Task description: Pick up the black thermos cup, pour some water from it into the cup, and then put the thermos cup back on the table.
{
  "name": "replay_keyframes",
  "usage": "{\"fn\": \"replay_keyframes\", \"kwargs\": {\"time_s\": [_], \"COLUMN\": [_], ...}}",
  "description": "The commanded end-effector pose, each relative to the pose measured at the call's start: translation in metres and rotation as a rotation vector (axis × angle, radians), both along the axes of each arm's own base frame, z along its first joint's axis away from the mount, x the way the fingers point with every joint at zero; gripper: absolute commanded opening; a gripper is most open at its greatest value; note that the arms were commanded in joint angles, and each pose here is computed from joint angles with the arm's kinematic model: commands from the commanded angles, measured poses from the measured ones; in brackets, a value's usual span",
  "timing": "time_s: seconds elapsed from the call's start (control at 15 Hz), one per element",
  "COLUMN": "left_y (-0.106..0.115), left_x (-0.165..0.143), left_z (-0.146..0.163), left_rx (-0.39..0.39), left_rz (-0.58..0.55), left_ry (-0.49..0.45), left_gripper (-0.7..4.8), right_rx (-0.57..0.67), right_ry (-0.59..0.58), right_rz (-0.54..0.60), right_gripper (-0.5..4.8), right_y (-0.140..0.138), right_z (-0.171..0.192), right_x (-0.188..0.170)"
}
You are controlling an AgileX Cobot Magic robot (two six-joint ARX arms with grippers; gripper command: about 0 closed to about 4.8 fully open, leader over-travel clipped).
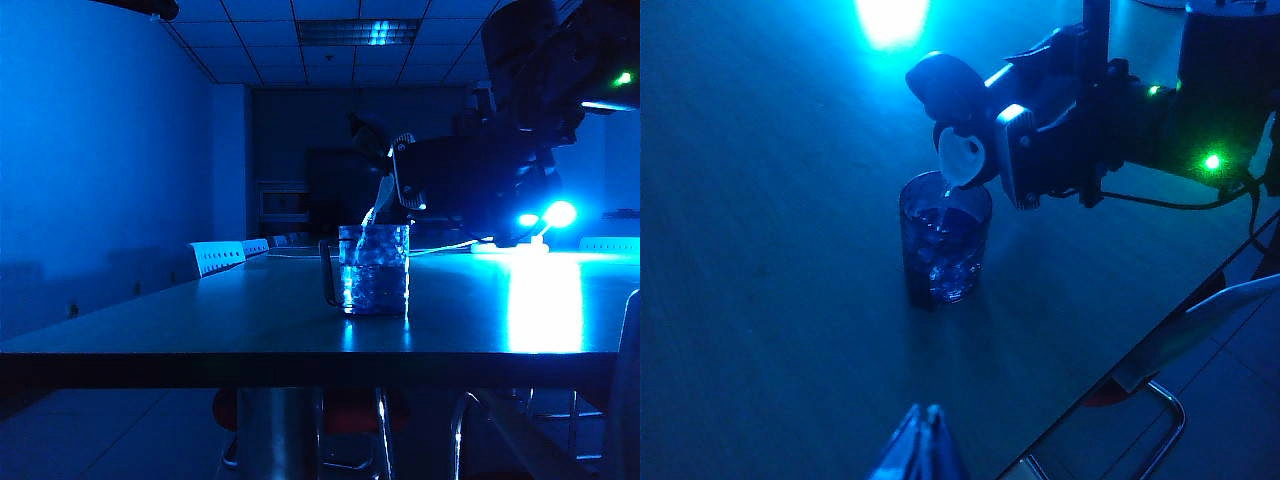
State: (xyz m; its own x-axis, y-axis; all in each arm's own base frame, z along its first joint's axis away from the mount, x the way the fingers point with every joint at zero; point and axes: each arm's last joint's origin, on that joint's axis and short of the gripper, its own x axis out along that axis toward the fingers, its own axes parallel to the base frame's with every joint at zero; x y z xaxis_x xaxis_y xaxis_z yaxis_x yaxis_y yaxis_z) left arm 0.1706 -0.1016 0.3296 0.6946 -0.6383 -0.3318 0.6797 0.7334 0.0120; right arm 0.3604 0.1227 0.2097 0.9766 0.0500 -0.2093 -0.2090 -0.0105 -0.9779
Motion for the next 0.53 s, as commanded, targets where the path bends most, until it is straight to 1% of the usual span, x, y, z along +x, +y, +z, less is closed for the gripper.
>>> {"fn": "replay_keyframes", "kwargs": {"time_s": [0.07, 0.27, 0.4, 0.53], "left_y": [-0.0002, -0.0003, -0.0003, -0.0004], "left_x": [-0.0004, -0.0003, -0.0003, 0.0000], "left_z": [0.0037, 0.0037, 0.0038, 0.0046], "left_rx": [-0.011, -0.011, -0.011, -0.016], "left_rz": [-0.008, -0.008, -0.008, -0.008], "left_ry": [-0.015, -0.015, -0.017, -0.024], "left_gripper": [-0.06, -0.06, -0.06, -0.06], "right_rx": [0.082, 0.245, 0.379, 0.440], "right_ry": [-0.086, -0.078, -0.071, -0.069], "right_rz": [-0.012, -0.055, -0.077, -0.087], "right_gripper": [1.03, 1.03, 1.03, 1.03], "right_y": [0.0006, 0.0002, 0.0004, 0.0004], "right_z": [0.0163, 0.0160, 0.0160, 0.0162], "right_x": [0.0012, 0.0012, 0.0011, 0.0011]}}
